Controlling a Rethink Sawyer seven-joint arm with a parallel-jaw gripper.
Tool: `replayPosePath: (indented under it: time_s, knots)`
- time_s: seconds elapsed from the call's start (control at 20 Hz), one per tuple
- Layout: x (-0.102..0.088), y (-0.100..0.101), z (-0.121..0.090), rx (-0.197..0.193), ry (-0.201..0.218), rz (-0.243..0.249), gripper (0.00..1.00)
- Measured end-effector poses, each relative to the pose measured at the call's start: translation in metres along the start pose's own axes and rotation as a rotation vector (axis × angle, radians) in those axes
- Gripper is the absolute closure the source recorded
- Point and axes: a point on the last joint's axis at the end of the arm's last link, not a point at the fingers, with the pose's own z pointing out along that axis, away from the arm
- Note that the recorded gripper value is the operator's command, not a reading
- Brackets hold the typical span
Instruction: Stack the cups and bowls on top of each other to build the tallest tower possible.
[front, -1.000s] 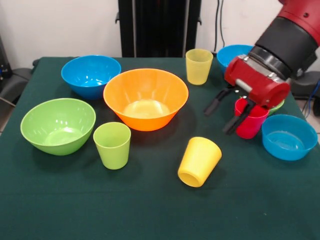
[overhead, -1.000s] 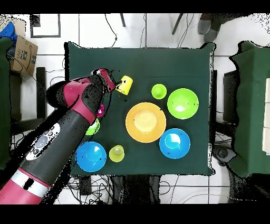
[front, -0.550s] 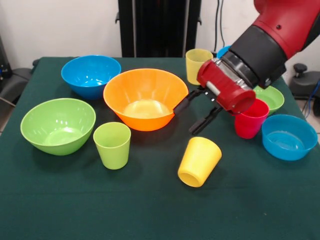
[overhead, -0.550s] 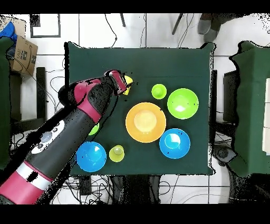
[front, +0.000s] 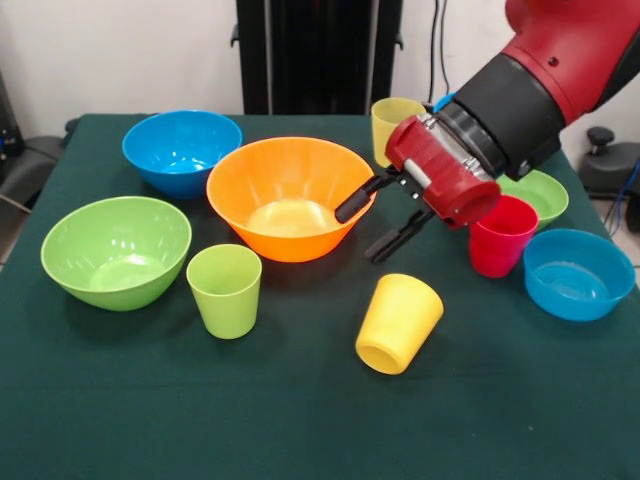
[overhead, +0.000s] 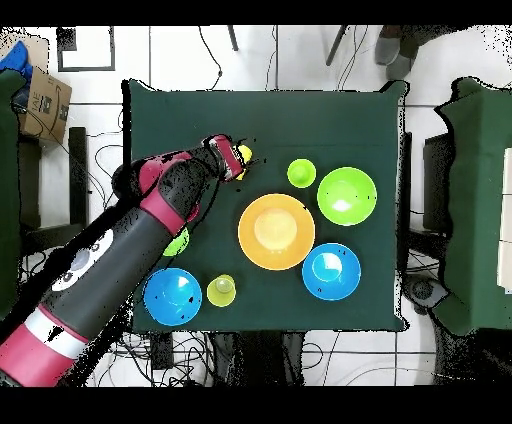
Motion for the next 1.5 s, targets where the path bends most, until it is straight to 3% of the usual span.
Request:
replayPosePath:
  time_s: [0.25, 0.65, 1.2, 1.4, 1.45, 1.5]
  knots:
    - [-0.001, 0.002, -0.019, 0.020, -0.003, 0.000, 0.00]
    - [0.000, -0.001, -0.041, 0.075, 0.030, 0.008, 0.00]
    - [-0.027, 0.006, -0.069, 0.046, 0.056, 0.060, 0.00]
    - [-0.024, 0.012, -0.075, 0.020, 0.138, 0.099, 0.00]
    - [-0.022, 0.016, -0.072, 0.004, 0.192, 0.124, 0.00]
    - [-0.021, 0.018, -0.069, -0.005, 0.220, 0.135, 0.00]
